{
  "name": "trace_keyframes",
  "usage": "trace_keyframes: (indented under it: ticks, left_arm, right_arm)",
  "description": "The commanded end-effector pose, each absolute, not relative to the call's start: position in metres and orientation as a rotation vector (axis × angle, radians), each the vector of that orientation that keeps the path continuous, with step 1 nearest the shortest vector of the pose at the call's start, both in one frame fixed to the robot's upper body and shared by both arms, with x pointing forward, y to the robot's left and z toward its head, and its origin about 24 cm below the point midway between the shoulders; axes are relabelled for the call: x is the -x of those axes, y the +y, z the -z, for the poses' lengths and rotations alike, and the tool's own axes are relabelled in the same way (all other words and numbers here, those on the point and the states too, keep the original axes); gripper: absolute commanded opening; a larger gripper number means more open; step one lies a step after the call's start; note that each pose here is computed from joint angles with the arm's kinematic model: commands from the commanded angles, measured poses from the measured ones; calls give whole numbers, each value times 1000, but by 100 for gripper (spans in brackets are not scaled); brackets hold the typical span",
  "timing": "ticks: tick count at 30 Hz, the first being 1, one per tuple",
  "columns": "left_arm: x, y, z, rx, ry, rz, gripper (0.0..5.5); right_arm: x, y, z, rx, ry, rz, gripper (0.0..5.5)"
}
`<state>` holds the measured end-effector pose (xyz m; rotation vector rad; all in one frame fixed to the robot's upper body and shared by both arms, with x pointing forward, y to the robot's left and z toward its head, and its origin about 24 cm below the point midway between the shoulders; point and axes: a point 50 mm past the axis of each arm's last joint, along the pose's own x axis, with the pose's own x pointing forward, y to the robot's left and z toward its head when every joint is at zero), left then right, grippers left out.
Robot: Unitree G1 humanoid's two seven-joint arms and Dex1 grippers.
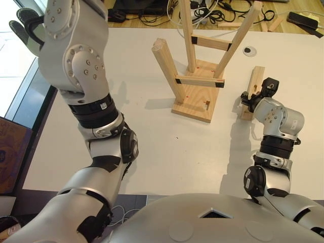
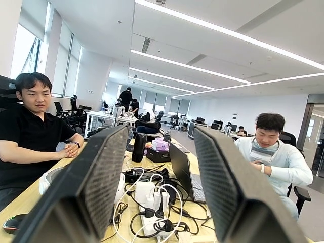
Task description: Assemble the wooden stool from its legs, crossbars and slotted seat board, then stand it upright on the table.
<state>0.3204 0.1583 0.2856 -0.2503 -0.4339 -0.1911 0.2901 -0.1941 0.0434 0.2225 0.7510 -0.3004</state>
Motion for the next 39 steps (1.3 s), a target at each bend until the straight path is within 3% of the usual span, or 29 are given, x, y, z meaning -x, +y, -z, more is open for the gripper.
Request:
trace_keyframes:
  ticks: [1, 7, 10, 18, 22, 25, 28, 34, 39]
  left_arm:
    - [-320, 169, -296, 256, -485, 165, 241]
    - [-323, 184, -306, 244, -532, 122, 241]
    - [-325, 185, -307, 244, -535, 120, 241]
    - [-329, 186, -324, 208, -553, 169, 241]
    - [-327, 148, -312, 262, -458, 485, 241]
    - [-314, 113, -290, 282, -358, 740, 241]
    - [-302, 92, -279, 312, -293, 884, 241]
    - [-306, 83, -270, 290, -251, 867, 241]
    - [-312, 87, -272, 316, -263, 809, 241]
  right_arm:
    - [-275, -194, -28, -242, 838, 303, 327]
    - [-270, -195, -28, -236, 846, 299, 215]
    - [-273, -197, -36, -243, 773, 321, 203]
    - [-299, -219, -117, 54, 131, 405, 203]
    - [-314, -196, -180, 190, -226, 121, 203]
    - [-319, -167, -225, 194, -384, -258, 203]
    - [-319, -141, -256, 202, -470, -508, 203]
    - [-310, -98, -270, 195, -570, -741, 203]
    - [-299, -83, -263, 219, -578, -852, 203]
